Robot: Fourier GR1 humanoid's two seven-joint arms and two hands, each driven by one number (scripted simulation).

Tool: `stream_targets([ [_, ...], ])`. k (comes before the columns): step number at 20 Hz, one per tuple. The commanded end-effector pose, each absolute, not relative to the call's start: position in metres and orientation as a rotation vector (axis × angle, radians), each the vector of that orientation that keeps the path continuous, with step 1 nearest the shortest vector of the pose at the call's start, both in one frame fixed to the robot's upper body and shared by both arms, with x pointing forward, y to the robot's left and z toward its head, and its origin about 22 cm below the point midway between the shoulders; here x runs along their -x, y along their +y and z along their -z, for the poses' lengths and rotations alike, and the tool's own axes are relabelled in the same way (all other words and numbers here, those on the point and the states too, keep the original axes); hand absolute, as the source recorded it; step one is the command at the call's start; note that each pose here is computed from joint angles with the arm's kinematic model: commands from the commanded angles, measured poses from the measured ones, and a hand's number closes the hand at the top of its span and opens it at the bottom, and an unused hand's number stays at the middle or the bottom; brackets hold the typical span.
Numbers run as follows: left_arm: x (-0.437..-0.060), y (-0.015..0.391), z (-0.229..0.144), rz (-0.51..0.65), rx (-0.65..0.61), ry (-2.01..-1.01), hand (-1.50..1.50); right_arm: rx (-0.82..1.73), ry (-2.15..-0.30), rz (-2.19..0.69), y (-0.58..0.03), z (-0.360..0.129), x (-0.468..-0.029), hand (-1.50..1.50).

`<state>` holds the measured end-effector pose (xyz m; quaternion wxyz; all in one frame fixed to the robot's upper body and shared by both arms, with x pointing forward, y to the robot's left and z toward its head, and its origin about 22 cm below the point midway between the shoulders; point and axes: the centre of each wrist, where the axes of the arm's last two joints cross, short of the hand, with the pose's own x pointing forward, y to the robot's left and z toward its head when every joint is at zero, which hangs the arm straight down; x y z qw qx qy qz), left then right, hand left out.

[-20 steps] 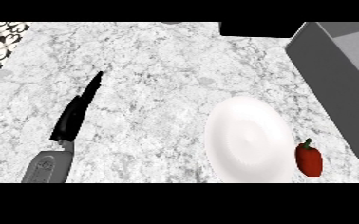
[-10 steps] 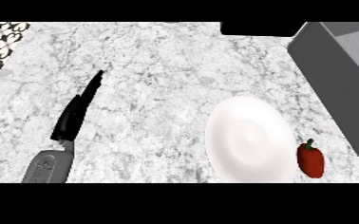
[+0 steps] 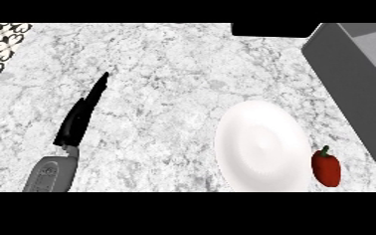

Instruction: Pick the eggplant from the plate and place it in the cardboard box

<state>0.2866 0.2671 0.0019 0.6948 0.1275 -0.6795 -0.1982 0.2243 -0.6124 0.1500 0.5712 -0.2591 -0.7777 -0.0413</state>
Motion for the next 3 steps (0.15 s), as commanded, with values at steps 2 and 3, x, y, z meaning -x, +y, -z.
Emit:
stream_targets([
  [2,-0.288,0.2693,-0.0044,0.438,-0.275,-1.505,0.0,0.561,-1.873,0.049,-0.6192,-0.1484,-0.2099,-1.5],
  [3,-0.2896,0.2642,-0.0029,0.433,-0.287,-1.521,0.0,0.552,-1.884,0.031,-0.6204,-0.1503,-0.2083,-1.5],
])
